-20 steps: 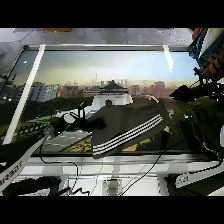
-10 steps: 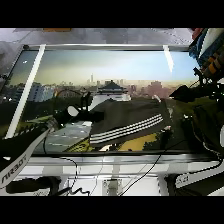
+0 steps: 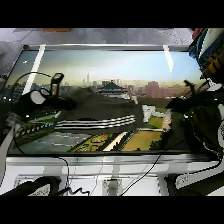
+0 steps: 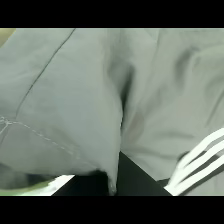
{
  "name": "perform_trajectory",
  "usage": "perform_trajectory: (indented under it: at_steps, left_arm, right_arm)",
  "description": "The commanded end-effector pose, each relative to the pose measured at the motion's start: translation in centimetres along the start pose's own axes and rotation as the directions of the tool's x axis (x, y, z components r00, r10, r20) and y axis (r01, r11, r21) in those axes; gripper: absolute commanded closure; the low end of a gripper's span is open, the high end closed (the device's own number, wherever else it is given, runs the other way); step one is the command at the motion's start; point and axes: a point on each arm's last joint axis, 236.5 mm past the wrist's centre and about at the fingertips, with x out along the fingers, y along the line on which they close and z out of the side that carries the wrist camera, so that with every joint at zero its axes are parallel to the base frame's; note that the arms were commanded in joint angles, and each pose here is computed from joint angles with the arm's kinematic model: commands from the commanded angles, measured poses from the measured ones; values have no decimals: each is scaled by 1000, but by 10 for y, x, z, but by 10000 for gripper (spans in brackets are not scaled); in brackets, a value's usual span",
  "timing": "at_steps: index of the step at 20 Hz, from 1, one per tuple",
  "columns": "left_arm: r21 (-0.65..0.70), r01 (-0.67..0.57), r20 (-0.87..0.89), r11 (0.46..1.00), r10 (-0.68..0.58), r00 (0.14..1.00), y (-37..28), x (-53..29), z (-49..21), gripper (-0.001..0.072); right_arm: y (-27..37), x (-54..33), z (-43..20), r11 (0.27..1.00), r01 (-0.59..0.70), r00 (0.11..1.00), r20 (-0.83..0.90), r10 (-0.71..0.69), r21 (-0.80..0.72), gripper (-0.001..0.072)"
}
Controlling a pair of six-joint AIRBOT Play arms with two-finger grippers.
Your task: Fold the clothes and pants, and hang the long-sleeved shirts on hangers.
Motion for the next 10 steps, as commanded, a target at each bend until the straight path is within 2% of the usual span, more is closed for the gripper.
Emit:
perform_trajectory:
  at_steps: [1, 2, 3, 7, 10]
  left_arm:
    - [-23, -78, -8, 997, 77, 997, 39, -16, -5, 376]
    - [-25, -79, -7, 997, 79, 997, 40, -14, -4, 100]
    - [-26, -81, -4, 996, 81, 997, 41, -13, -4, 18]
    - [-28, -93, 25, 995, 93, 995, 44, -13, 3, 19]
    - [-27, -92, 24, 995, 93, 995, 44, -13, 3, 19]
  right_arm:
    - [20, 58, -12, 1000, -17, 999, -32, 16, -21, 80]
    - [31, 74, -9, 999, -11, 1000, -24, 10, -41, 59]
    - [42, 88, -4, 998, 9, 1000, -12, -10, -68, 32]
    - [82, 127, 34, 995, 93, 987, 132, -90, -19, 32]
    - [99, 149, 31, 995, 91, 990, 113, -86, -45, 33]
